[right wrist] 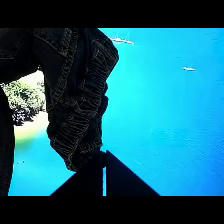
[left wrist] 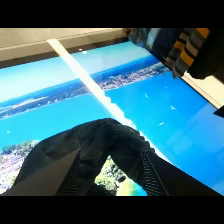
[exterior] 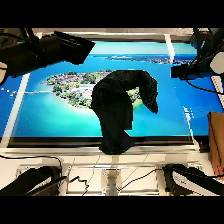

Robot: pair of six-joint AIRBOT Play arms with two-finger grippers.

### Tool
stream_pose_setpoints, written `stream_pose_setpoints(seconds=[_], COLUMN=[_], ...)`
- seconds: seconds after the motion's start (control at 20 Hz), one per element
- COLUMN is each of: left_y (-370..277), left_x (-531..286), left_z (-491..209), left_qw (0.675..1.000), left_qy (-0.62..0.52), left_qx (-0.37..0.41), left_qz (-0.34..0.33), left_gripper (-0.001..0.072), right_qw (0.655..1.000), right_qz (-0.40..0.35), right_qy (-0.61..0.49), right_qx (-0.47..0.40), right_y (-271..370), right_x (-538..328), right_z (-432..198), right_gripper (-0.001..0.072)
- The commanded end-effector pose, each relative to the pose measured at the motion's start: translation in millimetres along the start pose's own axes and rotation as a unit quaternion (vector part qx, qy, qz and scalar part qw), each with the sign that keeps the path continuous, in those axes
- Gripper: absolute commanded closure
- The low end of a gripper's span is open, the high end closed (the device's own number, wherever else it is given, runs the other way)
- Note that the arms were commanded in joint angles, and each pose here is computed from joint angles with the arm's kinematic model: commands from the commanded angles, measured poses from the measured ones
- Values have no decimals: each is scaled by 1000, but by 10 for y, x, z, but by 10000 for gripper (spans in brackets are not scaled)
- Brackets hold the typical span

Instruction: Fold the clothes and pants, and hang the long-sleeved shirts on hangers.

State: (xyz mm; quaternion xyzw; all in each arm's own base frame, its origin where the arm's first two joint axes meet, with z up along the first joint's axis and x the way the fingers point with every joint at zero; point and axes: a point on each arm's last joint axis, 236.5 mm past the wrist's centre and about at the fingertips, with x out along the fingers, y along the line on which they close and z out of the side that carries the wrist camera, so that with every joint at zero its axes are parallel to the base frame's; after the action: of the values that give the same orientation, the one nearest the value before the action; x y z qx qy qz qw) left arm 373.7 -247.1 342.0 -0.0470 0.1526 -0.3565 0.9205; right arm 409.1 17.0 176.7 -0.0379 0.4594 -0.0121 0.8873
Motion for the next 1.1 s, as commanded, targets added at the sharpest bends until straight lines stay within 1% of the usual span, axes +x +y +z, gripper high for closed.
stream_pose_setpoints(seconds=[0.0, 0.65, 0.85, 0.9, 1.05], left_y=[3, 0, -23, -62, -38], left_x=[-4, -4, -3, -4, 5], left_z=[4, 4, 9, 21, -110], left_qw=[1000, 1000, 1000, 999, 999], left_qy=[-1, -1, -2, -4, 23], left_qx=[0, -1, -13, -34, -25], left_qz=[1, 0, -5, -13, -9], left_gripper=[287, 287, 287, 287, 287], right_qw=[1000, 1000, 996, 997, 998], right_qz=[0, 0, 6, 5, -2], right_qy=[0, -1, -84, -81, -67], right_qx=[0, 0, 0, 0, -9], right_y=[2, 2, 28, 23, -19], right_x=[-3, -3, -41, -43, 12], right_z=[3, 6, 396, 380, 304], right_gripper=[639, 639, 639, 639, 639])
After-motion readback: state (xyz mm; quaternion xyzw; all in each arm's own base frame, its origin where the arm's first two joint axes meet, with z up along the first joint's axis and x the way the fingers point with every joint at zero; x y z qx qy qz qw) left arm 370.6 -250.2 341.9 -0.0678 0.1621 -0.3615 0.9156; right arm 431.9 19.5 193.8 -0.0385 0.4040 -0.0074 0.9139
